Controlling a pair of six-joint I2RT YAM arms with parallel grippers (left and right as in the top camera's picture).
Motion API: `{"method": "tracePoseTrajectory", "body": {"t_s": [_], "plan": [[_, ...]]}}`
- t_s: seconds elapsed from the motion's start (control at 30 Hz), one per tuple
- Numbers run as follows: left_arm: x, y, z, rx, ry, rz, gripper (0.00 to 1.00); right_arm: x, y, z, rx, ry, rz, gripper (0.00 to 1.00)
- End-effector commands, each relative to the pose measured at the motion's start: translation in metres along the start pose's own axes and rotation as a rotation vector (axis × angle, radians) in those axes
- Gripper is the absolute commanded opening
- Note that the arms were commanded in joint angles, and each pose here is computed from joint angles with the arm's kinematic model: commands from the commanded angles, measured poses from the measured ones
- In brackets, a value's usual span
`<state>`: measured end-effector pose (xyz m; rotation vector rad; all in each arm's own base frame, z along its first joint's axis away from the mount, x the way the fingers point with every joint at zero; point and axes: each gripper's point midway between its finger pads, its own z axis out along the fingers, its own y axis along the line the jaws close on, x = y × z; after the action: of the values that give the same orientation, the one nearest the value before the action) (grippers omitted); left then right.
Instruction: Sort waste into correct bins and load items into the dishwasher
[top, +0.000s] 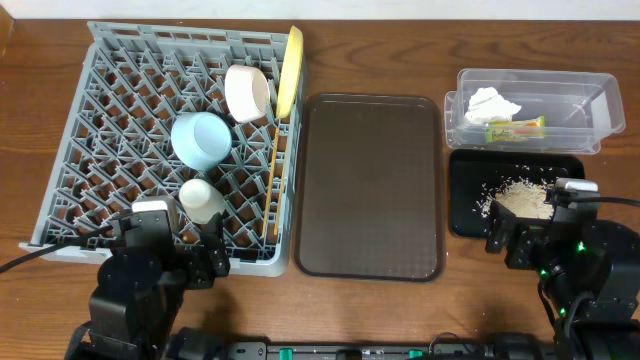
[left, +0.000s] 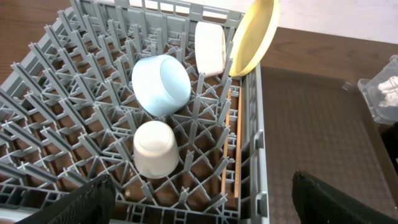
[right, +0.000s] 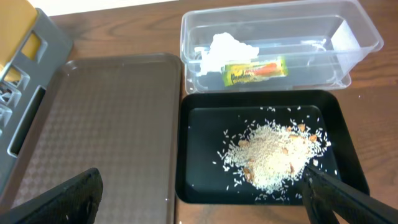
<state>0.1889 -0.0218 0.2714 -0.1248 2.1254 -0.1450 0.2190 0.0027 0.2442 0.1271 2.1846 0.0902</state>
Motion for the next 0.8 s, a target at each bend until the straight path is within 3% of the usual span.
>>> {"method": "tracePoseTrajectory", "body": {"t_s": [0.0, 0.33, 0.57, 0.77], "plan": [[0.002, 0.004, 0.001, -0.019, -0.001, 0.006, 0.91, 0.007, -0.002, 0.002, 0.01, 0.024, 0.007, 0.99], [0.002, 0.004, 0.001, -0.019, -0.001, 0.006, 0.92, 0.028, -0.012, -0.001, 0.062, 0.1, -0.021, 0.99], [0.002, 0.004, 0.001, -0.019, -0.001, 0.006, 0.92, -0.006, 0.0, -0.012, 0.004, -0.158, -0.062, 0.99], [0.002, 0.004, 0.001, -0.019, -0.001, 0.006, 0.92, -0.003, 0.009, -0.007, -0.073, -0.421, -0.068, 0.99]]}}
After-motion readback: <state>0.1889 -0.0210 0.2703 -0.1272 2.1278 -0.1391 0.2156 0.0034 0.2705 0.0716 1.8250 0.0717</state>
